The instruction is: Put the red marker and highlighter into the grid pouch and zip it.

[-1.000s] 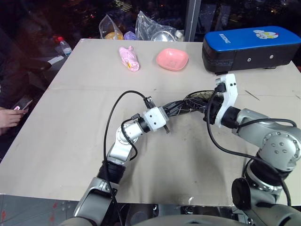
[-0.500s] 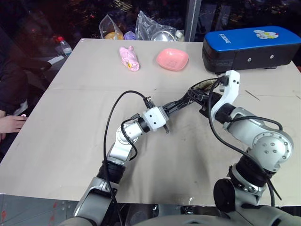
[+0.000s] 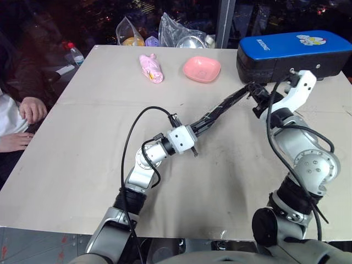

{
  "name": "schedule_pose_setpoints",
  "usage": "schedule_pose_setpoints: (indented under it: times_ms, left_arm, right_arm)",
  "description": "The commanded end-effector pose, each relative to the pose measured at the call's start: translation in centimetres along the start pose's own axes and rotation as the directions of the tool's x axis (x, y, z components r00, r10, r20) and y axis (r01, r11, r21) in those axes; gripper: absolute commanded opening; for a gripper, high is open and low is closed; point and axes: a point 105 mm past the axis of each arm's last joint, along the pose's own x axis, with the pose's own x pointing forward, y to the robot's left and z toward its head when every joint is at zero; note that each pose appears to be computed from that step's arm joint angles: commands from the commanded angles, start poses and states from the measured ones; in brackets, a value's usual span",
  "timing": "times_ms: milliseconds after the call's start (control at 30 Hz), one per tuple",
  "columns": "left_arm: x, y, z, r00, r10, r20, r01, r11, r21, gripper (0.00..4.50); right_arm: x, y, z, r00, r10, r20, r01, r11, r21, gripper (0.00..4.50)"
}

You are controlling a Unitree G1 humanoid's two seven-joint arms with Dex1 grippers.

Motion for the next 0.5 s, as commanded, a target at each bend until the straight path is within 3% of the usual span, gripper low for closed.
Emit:
schedule_pose_setpoints:
  times_ms: [33, 200, 300, 467, 500]
  left_arm:
    - [-0.4, 0.2, -0.2, 1.000, 0.021, -0.018, -0.020, 0.999, 0.032, 0.00]
    - [-0.5, 2.0, -1.3, 0.992, 0.098, -0.078, -0.089, 0.990, 0.107, 0.00]
    - [-0.5, 2.8, -1.8, 0.989, 0.102, -0.107, -0.083, 0.982, 0.168, 0.00]
    - [-1.6, 1.9, -2.3, 0.989, -0.025, -0.148, 0.056, 0.976, 0.208, 0.00]
    - [-2.1, 1.3, -2.6, 0.984, -0.070, -0.164, 0.103, 0.974, 0.203, 0.34]
  right_arm:
    - [-0.3, -1.6, 3.2, 0.984, -0.092, 0.153, 0.091, 0.996, 0.017, 0.05]
    - [-1.0, -1.4, 1.3, 0.999, 0.036, 0.029, -0.033, 0.995, -0.089, 0.05]
    - [-2.7, -2.2, 0.1, 0.991, 0.104, -0.080, -0.117, 0.976, -0.182, 0.73]
    - [-6.5, -5.7, -1.1, 0.963, 0.088, -0.255, -0.196, 0.876, -0.441, 3.32]
    - [-7.2, -6.0, -1.5, 0.950, 0.100, -0.295, -0.233, 0.856, -0.462, 3.79]
